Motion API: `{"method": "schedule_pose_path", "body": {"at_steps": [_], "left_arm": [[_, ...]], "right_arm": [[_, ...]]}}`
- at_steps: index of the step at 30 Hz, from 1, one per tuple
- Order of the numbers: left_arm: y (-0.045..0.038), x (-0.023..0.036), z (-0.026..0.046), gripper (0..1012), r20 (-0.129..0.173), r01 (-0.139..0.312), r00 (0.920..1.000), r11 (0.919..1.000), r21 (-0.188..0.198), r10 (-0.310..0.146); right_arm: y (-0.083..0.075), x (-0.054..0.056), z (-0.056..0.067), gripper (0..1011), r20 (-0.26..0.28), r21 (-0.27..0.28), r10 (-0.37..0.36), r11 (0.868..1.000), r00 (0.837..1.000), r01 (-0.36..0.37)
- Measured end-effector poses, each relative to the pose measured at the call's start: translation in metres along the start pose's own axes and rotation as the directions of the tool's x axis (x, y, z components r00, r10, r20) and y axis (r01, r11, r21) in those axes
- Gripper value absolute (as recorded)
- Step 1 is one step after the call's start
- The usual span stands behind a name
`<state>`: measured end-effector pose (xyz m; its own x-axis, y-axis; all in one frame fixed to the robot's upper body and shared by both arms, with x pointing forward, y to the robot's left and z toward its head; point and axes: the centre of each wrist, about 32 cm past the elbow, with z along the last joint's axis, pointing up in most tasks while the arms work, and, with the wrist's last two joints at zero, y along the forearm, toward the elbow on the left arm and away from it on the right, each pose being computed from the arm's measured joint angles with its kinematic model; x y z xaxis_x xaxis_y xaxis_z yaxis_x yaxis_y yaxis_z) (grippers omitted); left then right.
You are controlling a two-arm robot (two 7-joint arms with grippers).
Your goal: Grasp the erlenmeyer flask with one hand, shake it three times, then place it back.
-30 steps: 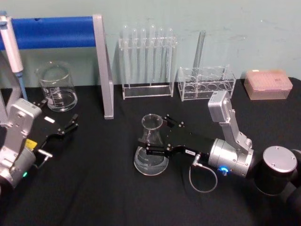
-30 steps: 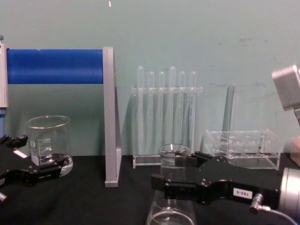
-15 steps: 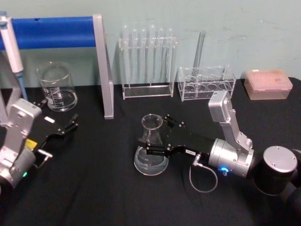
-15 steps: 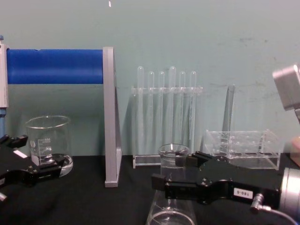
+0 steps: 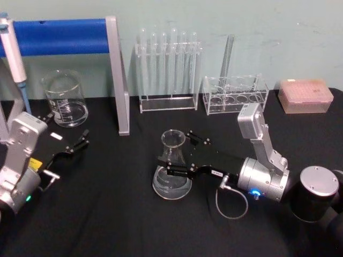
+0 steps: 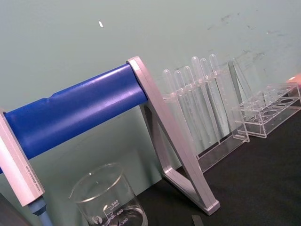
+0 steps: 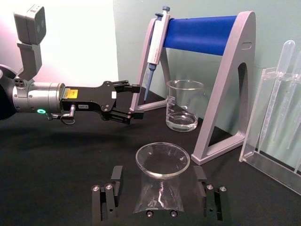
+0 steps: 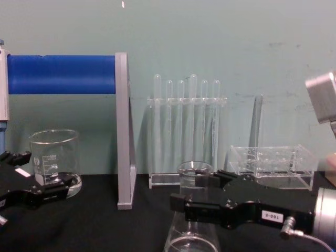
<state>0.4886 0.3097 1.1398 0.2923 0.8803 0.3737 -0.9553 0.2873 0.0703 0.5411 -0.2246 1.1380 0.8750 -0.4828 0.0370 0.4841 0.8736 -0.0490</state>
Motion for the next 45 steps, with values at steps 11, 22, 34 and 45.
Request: {"method": "schedule_pose_path", "body": {"at_steps": [11, 22, 34, 45], "left_arm": [[0.0, 0.0, 0.0, 1001, 0.0, 0.0, 1.0, 1.0, 0.0, 0.0], [0.0, 0.0, 0.0, 1001, 0.0, 0.0, 1.0, 1.0, 0.0, 0.0], [0.0, 0.0, 0.0, 1001, 0.0, 0.0, 1.0, 1.0, 0.0, 0.0], [0.0, 0.0, 0.0, 1001, 0.0, 0.0, 1.0, 1.0, 0.0, 0.0]], "right_arm": [[0.0, 0.0, 0.0, 661, 0.0, 0.0, 0.0, 1.0, 1.0, 0.0], [0.0, 0.0, 0.0, 449, 0.0, 0.0, 0.0, 1.0, 1.0, 0.0], [0.0, 0.0, 0.0, 449, 0.0, 0.0, 0.0, 1.0, 1.0, 0.0], [-0.0011, 0.0004, 0.0041, 449, -0.015, -0.003, -0.018, 1.0, 1.0, 0.018]]}}
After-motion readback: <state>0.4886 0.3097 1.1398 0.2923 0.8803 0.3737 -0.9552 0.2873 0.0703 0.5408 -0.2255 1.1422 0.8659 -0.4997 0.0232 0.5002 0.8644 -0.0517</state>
